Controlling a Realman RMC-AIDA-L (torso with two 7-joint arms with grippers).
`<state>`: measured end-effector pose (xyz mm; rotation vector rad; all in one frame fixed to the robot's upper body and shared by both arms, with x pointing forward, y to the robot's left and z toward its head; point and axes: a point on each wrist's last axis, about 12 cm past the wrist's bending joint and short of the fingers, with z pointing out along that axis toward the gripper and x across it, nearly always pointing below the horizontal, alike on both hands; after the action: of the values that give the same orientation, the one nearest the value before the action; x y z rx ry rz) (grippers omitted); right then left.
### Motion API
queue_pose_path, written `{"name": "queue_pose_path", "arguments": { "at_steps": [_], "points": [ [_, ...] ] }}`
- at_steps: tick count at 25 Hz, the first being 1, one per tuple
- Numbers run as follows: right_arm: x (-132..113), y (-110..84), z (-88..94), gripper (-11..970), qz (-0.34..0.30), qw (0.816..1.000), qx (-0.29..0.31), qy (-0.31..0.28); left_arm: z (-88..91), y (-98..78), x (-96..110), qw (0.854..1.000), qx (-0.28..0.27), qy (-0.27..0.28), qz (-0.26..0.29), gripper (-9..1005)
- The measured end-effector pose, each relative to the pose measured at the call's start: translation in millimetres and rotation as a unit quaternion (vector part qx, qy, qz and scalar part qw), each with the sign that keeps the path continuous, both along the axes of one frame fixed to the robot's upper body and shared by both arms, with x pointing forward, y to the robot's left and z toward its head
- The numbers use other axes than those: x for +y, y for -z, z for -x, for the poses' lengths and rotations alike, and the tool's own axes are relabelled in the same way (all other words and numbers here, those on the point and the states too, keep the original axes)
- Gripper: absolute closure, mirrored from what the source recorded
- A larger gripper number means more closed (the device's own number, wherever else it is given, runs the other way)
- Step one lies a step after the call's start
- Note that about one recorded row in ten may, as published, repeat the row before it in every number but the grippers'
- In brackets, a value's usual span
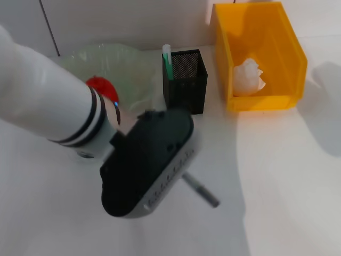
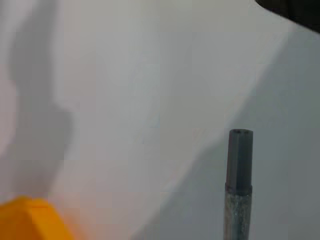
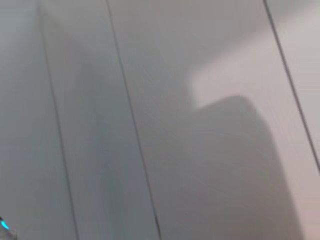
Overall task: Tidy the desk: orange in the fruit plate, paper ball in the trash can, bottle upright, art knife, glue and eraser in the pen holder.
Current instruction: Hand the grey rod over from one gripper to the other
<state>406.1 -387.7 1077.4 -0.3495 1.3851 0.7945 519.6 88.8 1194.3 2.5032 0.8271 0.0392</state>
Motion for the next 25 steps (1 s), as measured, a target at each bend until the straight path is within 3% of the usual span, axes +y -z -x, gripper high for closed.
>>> {"name": "queue_pose_path", "arguments": {
  "at_steps": [1,2,3,4,6,7,8,11,13,14,15,16,18,19,21,22,23,25],
  "points": [
    [-3.0,0.8,3.1,336,-0.005,1.000,0.000,0.013,0.3,-9.0,-1.4,0.999,0.001,-0.002,0.041,851],
    [-6.6,1.9,7.7,336,-0.014,0.999,-0.002,0.034,0.3,-9.0,-1.4,0.999,0.001,-0.002,0.041,851],
    [-6.6,1.9,7.7,336,-0.014,0.999,-0.002,0.034,-0.6,-19.3,-4.4,0.996,0.003,-0.007,0.092,851],
    [-7.7,2.2,9.2,336,-0.015,0.999,-0.003,0.040,-0.6,-19.3,-4.4,0.996,0.003,-0.007,0.092,851],
    [-8.6,3.1,11.4,336,-0.018,0.999,-0.003,0.049,-2.1,-29.5,-9.9,0.985,0.012,-0.020,0.170,850],
    [-8.9,3.7,12.2,336,-0.018,0.999,-0.001,0.051,-2.1,-29.5,-9.9,0.985,0.012,-0.020,0.170,850],
    [-9.0,4.4,12.8,336,-0.018,0.998,0.000,0.053,-4.3,-34.6,-15.5,0.969,0.010,-0.040,0.243,850],
    [-8.8,6.3,15.3,335,-0.020,0.998,0.005,0.057,-11.9,-37.4,-24.7,0.940,-0.002,-0.080,0.333,850],
    [-8.5,6.5,16.3,335,-0.020,0.998,0.005,0.056,-11.9,-37.4,-24.7,0.940,-0.002,-0.080,0.333,850],
    [-8.4,6.3,16.5,335,-0.020,0.998,0.005,0.054,-21.5,-34.5,-30.6,0.914,-0.004,-0.117,0.389,850],
    [-8.6,6.1,16.6,335,-0.021,0.998,0.006,0.053,-21.5,-34.5,-30.6,0.914,-0.004,-0.117,0.389,851],
    [-8.9,5.7,16.6,335,-0.022,0.998,0.007,0.051,-27.4,-32.5,-32.9,0.900,0.010,-0.131,0.415,852],
    [-8.6,5.5,16.0,335,-0.024,0.999,0.009,0.047,-30.1,-32.3,-33.2,0.894,0.016,-0.137,0.426,854],
    [-8.4,5.5,15.8,335,-0.024,0.999,0.010,0.046,-41.0,-31.8,-29.6,0.870,0.051,-0.163,0.462,854],
    [-8.2,5.6,15.8,335,-0.024,0.999,0.011,0.044,-47.7,-30.6,-27.1,0.855,0.076,-0.180,0.480,854],
    [-8.2,5.7,15.9,335,-0.024,0.999,0.012,0.044,-47.7,-30.6,-27.1,0.855,0.076,-0.180,0.480,854],
    [-8.3,5.7,16.0,335,-0.023,0.999,0.012,0.044,-58.8,-25.4,-24.2,0.838,0.097,-0.207,0.495,854],
    [-8.0,5.8,16.0,335,-0.024,0.999,0.012,0.042,-66.4,-21.7,-22.8,0.827,0.101,-0.226,0.505,854]
  ]
}}
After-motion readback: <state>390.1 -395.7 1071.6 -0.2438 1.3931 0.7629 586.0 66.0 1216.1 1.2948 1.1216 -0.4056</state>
